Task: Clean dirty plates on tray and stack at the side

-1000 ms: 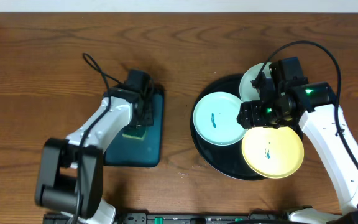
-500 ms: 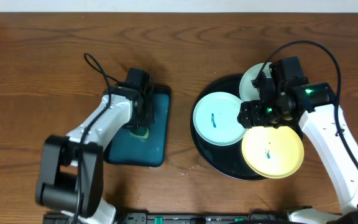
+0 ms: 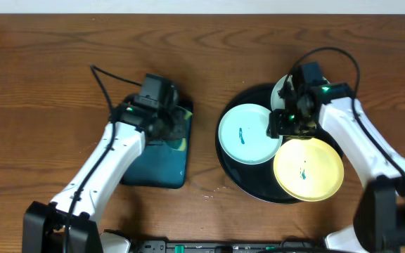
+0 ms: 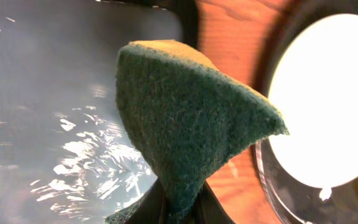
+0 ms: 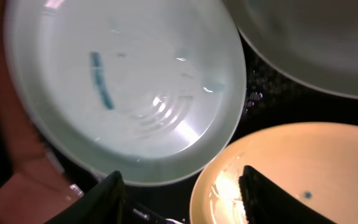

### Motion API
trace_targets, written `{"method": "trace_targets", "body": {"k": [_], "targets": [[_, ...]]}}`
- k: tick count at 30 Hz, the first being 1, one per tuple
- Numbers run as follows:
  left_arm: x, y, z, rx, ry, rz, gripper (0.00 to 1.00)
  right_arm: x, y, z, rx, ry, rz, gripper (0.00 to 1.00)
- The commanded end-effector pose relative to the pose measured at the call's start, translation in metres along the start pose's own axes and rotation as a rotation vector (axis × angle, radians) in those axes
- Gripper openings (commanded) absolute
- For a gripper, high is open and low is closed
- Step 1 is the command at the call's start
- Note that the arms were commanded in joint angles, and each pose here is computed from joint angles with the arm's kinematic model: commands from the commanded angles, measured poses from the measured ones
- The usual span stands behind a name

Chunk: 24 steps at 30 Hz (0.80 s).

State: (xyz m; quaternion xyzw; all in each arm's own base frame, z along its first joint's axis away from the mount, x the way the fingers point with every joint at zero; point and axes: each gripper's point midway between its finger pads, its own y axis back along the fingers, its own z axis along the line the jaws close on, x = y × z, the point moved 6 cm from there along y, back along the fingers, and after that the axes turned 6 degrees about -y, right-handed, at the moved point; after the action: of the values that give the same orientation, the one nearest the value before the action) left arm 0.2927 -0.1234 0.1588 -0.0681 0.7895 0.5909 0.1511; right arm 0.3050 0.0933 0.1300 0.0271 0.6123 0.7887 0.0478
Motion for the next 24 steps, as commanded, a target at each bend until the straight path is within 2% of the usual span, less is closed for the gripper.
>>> {"method": "trace_targets", "body": {"k": [1,5,8,9,11,12,14,18,24], "targets": [[-0.018,0.021,-0.037,0.087,-0.082,-0.069,0.07,-0.009,-0.016,-0.017,0.01,-0.084,0.027,0.57],[-0.021,0.023,-0.059,0.124,-0.073,-0.088,0.07,-0.016,-0.042,-0.031,0.001,-0.14,0.086,0.52],[-0.021,0.016,-0.075,0.152,-0.073,-0.093,0.07,-0.019,-0.061,-0.027,-0.056,-0.103,0.118,0.45],[-0.021,0.012,-0.081,0.162,-0.069,-0.093,0.07,-0.021,-0.066,-0.026,-0.06,-0.097,0.116,0.4],[-0.021,0.0,-0.093,0.186,-0.055,-0.083,0.07,-0.023,-0.074,-0.021,-0.058,-0.089,0.113,0.2],[-0.021,-0.006,-0.099,0.214,-0.054,-0.072,0.08,-0.023,-0.075,-0.02,-0.05,-0.096,0.112,0.18],[-0.02,-0.02,-0.115,0.297,-0.04,-0.041,0.07,-0.023,-0.077,-0.024,0.017,-0.128,0.095,0.03],[-0.019,-0.048,-0.137,0.377,-0.009,0.003,0.07,-0.023,-0.077,-0.031,0.093,-0.152,0.077,0.01],[-0.006,-0.1,-0.154,0.374,-0.025,0.052,0.07,-0.021,-0.076,-0.032,0.097,-0.154,0.087,0.01]]}}
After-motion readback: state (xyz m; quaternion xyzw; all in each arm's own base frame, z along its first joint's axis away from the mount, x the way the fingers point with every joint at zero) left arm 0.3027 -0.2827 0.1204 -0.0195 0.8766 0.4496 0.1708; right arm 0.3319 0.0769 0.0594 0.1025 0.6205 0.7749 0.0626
